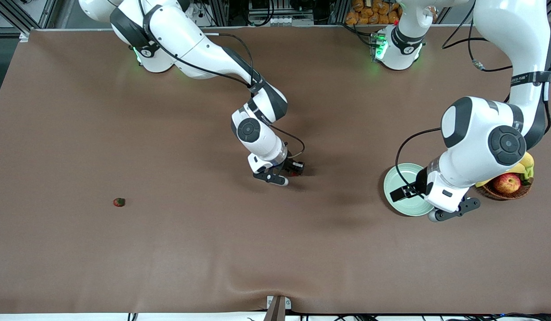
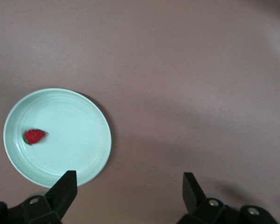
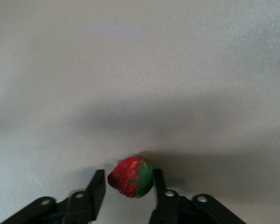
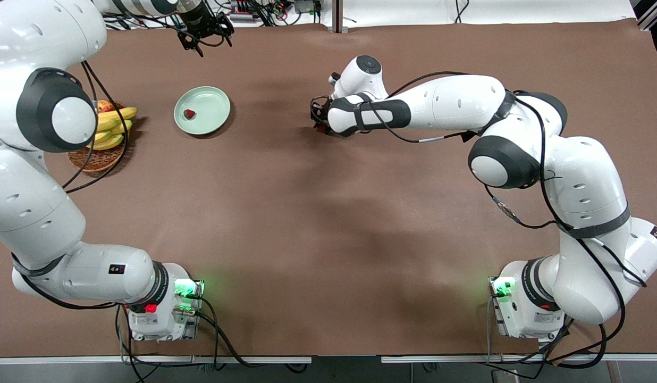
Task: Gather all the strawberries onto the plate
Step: 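Set the second strawberry mid-table with the right gripper while the left withdraws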
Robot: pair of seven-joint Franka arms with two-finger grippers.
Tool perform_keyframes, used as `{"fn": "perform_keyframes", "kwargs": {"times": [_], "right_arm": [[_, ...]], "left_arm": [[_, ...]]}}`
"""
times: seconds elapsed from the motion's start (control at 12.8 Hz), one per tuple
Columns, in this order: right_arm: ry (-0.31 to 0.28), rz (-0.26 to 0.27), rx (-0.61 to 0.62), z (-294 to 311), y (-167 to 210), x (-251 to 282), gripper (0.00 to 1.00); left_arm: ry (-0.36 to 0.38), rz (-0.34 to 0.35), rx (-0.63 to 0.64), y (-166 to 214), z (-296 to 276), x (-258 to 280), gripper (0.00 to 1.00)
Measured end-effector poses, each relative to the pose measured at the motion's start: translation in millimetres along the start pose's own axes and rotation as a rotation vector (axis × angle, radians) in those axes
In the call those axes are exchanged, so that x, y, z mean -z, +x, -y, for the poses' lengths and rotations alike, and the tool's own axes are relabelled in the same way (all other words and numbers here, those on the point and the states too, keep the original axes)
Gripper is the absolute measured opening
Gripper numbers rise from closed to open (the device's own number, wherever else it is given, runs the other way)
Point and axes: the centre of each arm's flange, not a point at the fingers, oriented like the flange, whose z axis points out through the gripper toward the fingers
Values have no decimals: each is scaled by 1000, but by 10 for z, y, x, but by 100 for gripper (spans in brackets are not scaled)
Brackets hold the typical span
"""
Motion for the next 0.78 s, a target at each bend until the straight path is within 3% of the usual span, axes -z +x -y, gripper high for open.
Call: {"fn": "perform_keyframes", "kwargs": {"times": [0.31,0.55,0.78], "right_arm": [[-3,-30,18,28,95,97,99],[-38,-31,4,49,316,502,100],[-106,10,-37,-75,743,1307,100]], "left_arm": [[-13,10,67,-100,-224,170,100],[-22,18,121,-187,-352,182,100],[-33,25,165,-301,-516,197,100]]}}
